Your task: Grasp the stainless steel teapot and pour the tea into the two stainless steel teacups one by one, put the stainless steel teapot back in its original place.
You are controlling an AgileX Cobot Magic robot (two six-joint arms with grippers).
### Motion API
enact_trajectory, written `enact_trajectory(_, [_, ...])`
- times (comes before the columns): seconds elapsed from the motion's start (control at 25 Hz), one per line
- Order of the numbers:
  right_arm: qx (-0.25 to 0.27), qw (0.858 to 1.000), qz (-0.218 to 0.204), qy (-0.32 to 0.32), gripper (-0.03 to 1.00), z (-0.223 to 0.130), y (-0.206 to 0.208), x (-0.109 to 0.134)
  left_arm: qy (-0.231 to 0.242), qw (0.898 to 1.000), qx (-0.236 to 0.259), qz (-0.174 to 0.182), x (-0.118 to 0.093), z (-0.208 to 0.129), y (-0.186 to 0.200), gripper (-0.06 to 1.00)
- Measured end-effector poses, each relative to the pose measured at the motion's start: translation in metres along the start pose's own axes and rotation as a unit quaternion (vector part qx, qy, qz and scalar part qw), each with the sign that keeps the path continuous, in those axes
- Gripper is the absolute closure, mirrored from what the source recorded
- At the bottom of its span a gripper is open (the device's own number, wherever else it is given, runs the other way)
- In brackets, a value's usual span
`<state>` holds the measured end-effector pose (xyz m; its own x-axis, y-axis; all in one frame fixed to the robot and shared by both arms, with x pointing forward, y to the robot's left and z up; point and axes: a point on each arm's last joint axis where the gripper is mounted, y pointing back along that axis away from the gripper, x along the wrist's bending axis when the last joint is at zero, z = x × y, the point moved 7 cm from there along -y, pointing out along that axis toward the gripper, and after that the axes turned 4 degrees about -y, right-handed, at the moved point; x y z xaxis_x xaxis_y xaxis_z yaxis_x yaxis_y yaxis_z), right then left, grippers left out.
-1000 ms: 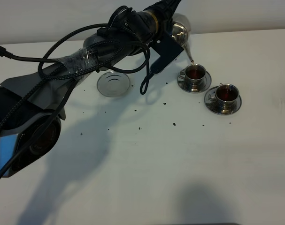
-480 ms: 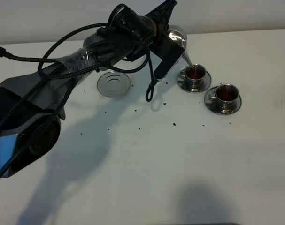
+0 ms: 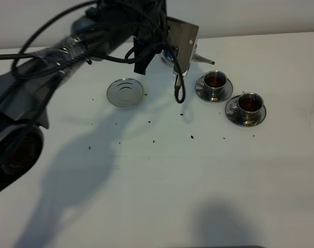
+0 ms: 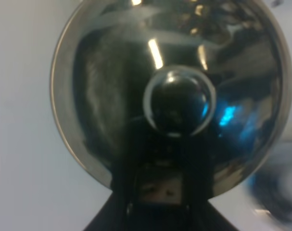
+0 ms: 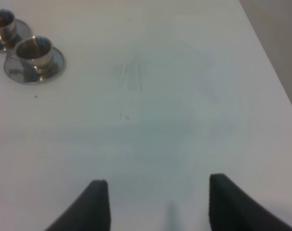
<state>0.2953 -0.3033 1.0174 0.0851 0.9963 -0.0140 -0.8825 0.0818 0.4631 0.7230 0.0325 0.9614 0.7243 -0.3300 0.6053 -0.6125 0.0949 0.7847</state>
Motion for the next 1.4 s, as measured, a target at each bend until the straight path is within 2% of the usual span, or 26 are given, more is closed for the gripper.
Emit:
enact_trajectory(0.08, [0.000,1.000,0.000,0.000,0.52,0.000,0.000,0.000,0.050,0.998,0.000,-0.039,-0.010,-0.001,0.009,0.70])
enact_trajectory(0.2, [0.000,1.000,0.000,0.000,0.52,0.000,0.000,0.000,0.118,0.988,-0.001,-0.097,-0.027,0.000,0.019,0.70])
enact_trajectory(0.36, [0.000,1.000,0.000,0.000,0.52,0.000,0.000,0.000,0.203,0.963,0.005,-0.176,-0.050,0.006,0.029,0.70])
enact_trajectory(0.52, [0.000,1.000,0.000,0.000,0.52,0.000,0.000,0.000,0.293,0.929,0.001,-0.226,-0.063,0.017,0.035,0.70])
enact_trajectory(0.64, [0.000,1.000,0.000,0.000,0.52,0.000,0.000,0.000,0.353,0.903,-0.005,-0.244,-0.067,0.026,0.033,0.70])
enact_trajectory(0.76, [0.000,1.000,0.000,0.000,0.52,0.000,0.000,0.000,0.379,0.888,0.003,-0.261,-0.075,0.031,0.021,0.70])
enact_trajectory(1.0, [0.000,1.000,0.000,0.000,0.52,0.000,0.000,0.000,0.405,0.873,-0.018,-0.271,-0.082,0.046,-0.003,0.70])
enact_trajectory(1.12, [0.000,1.000,0.000,0.000,0.52,0.000,0.000,0.000,0.426,0.865,-0.025,-0.263,-0.076,0.047,0.003,0.70])
enact_trajectory(1.24, [0.000,1.000,0.000,0.000,0.52,0.000,0.000,0.000,0.462,0.854,-0.009,-0.241,-0.065,0.033,0.015,0.70])
enact_trajectory(1.36, [0.000,1.000,0.000,0.000,0.52,0.000,0.000,0.000,0.513,0.828,0.024,-0.225,-0.058,0.005,0.027,0.70])
enact_trajectory(1.4, [0.000,1.000,0.000,0.000,0.52,0.000,0.000,0.000,0.531,0.816,0.041,-0.225,-0.058,-0.006,0.030,0.70])
